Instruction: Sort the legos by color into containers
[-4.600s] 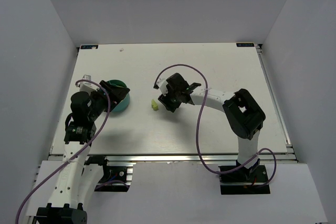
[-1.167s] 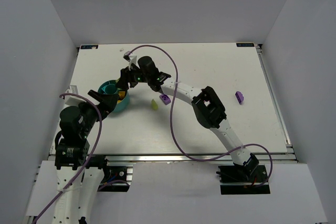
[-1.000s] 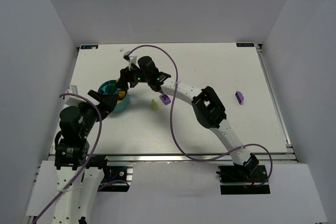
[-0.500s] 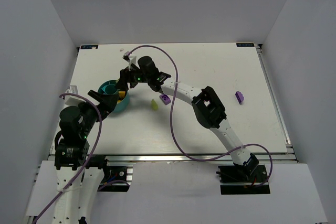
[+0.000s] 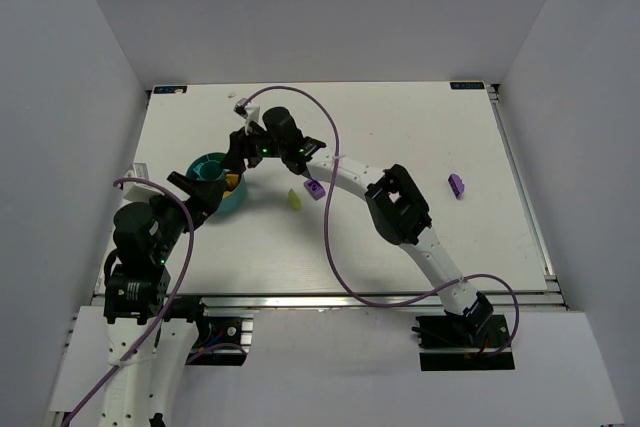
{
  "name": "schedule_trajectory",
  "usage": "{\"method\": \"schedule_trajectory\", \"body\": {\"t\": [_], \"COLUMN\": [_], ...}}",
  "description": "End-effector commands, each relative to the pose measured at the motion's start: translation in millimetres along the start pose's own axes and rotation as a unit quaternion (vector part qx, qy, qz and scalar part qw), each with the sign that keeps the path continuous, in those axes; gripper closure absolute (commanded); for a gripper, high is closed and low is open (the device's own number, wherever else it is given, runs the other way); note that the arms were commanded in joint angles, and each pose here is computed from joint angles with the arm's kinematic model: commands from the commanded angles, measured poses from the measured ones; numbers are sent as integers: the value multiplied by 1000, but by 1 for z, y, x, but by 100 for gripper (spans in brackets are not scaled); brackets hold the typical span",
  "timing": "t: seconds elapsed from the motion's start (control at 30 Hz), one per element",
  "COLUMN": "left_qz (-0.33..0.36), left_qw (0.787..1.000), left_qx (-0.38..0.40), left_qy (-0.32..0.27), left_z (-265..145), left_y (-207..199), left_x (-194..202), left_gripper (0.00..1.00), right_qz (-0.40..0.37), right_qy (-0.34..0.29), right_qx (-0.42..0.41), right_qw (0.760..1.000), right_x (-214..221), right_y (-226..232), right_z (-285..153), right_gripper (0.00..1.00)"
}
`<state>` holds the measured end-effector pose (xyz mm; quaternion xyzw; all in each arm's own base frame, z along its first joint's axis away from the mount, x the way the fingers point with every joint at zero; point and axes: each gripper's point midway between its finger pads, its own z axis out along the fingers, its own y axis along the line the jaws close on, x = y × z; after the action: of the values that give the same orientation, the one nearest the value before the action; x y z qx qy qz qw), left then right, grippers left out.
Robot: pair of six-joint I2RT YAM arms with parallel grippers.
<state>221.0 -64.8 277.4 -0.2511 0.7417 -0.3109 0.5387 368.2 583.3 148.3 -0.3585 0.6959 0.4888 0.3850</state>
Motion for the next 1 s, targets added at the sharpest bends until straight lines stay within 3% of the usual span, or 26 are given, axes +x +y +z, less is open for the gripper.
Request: {"method": "schedule_trajectory", "body": {"t": [0.0,0.2,0.33,0.37,0.43,0.47,0.5,0.53,0.63,0.7,0.73,0.77,0.83,0.87,0.93,0.97], "left_qz": [5,5,5,5,0,-1,-4,-10,-26,-34,-36,-41,-35,-41,-24,-31], "left_qw": [1000,1000,1000,999,999,997,997,996,993,990,988,986,983,979,973,971], "left_qx": [5,10,21,33,41,61,63,56,46,40,39,26,7,-17,-44,-65], "left_qy": [-13,-14,-2,3,27,38,47,65,110,129,143,158,180,200,224,229], "left_z": [-4,-5,-1,1,10,13,18,27,47,55,58,66,75,85,93,97], "left_y": [-7,-10,-14,-18,-20,-28,-28,-25,-21,-20,-22,-22,-28,-29,-38,-44], "left_x": [-9,-10,-7,-6,1,3,5,10,21,27,34,39,59,71,101,106], "left_gripper": [2,2,5,8,24,33,49,56,60,53,45,41,36,30,22,17], "right_qz": [-25,-31,-83,-102,-166,-180,-207,-218,-255,-233,-221,-216,-213,-205,-178,-175], "right_qy": [-30,-39,-54,-60,-68,-70,-77,-71,-46,-3,10,21,32,37,49,51], "right_qx": [-18,-17,-1,6,9,8,13,25,50,42,48,53,86,96,142,151], "right_qw": [999,999,995,993,984,981,975,973,965,972,974,975,973,973,972,972], "right_x": [-22,-30,-57,-72,-94,-97,-106,-104,-98,-83,-79,-76,-76,-70,-52,-47], "right_y": [9,10,2,3,-6,-11,-24,-29,-60,-80,-86,-83,-90,-92,-98,-96], "right_z": [3,1,-16,-27,-58,-69,-88,-108,-162,-199,-213,-232,-276,-290,-328,-339], "right_gripper": [40,39,39,37,32,13,11,11,11,12,18,37,63,86,89,77]}}
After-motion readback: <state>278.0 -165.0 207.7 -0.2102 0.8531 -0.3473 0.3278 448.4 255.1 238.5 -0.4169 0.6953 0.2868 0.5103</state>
